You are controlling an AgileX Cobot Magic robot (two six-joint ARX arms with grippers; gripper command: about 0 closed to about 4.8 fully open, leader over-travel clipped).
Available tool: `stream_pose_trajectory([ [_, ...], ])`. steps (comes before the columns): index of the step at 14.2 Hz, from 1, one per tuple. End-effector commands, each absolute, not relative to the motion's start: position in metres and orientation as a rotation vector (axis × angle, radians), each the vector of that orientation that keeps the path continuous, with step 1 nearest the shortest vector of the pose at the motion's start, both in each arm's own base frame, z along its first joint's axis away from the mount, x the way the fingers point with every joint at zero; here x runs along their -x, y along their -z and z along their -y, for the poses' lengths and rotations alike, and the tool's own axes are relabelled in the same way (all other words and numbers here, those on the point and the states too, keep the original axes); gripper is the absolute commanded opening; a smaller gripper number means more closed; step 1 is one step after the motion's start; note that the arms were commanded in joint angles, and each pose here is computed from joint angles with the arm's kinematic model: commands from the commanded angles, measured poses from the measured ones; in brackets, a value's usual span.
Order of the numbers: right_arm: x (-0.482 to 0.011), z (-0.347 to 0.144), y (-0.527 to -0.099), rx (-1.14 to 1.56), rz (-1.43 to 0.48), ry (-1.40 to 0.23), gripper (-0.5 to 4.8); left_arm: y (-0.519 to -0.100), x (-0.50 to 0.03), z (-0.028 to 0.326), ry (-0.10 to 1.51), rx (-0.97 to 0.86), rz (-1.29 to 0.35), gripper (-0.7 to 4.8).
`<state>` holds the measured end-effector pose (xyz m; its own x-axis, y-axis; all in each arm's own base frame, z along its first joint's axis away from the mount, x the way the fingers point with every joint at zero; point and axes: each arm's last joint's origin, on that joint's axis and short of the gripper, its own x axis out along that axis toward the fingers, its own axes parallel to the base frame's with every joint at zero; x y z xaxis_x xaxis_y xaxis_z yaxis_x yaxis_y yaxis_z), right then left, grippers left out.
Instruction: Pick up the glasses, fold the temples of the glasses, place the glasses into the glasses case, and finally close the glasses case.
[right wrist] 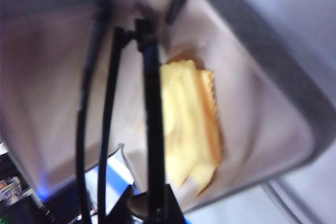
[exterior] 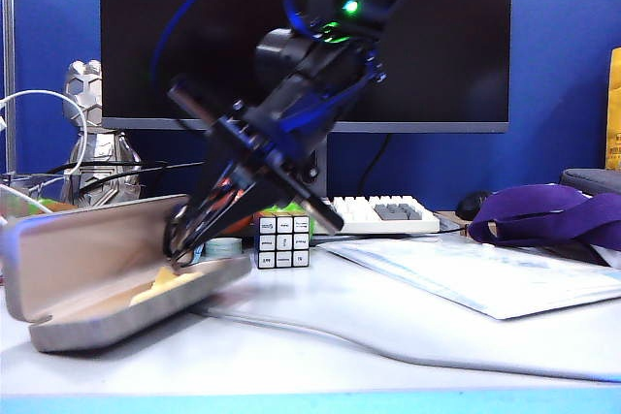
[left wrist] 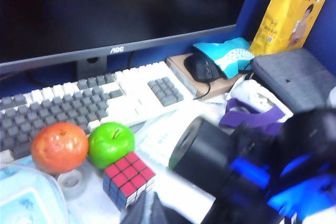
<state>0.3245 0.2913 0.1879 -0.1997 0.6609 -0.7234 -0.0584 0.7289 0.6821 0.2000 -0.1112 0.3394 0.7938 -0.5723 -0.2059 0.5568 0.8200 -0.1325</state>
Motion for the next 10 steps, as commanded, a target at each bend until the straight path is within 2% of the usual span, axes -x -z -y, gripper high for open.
stream_pose_trajectory([
  [1,-0.3219,-0.297,-0.1892,-0.473,-1.624,-0.654,-0.01,-0.3456,-0.1958,0.1091,0.612,0.07,-0.206,-0.05],
  [6,-0.3204,-0.2906,-0.1872,-0.461,-1.665,-0.574,-0.01,-0.346,-0.1953,0.1089,0.612,0.07,-0.204,-0.05],
  [10,-0.3165,-0.2871,-0.189,-0.427,-1.693,-0.583,-0.01,-0.3462,-0.1951,0.1088,0.612,0.07,-0.203,-0.05],
])
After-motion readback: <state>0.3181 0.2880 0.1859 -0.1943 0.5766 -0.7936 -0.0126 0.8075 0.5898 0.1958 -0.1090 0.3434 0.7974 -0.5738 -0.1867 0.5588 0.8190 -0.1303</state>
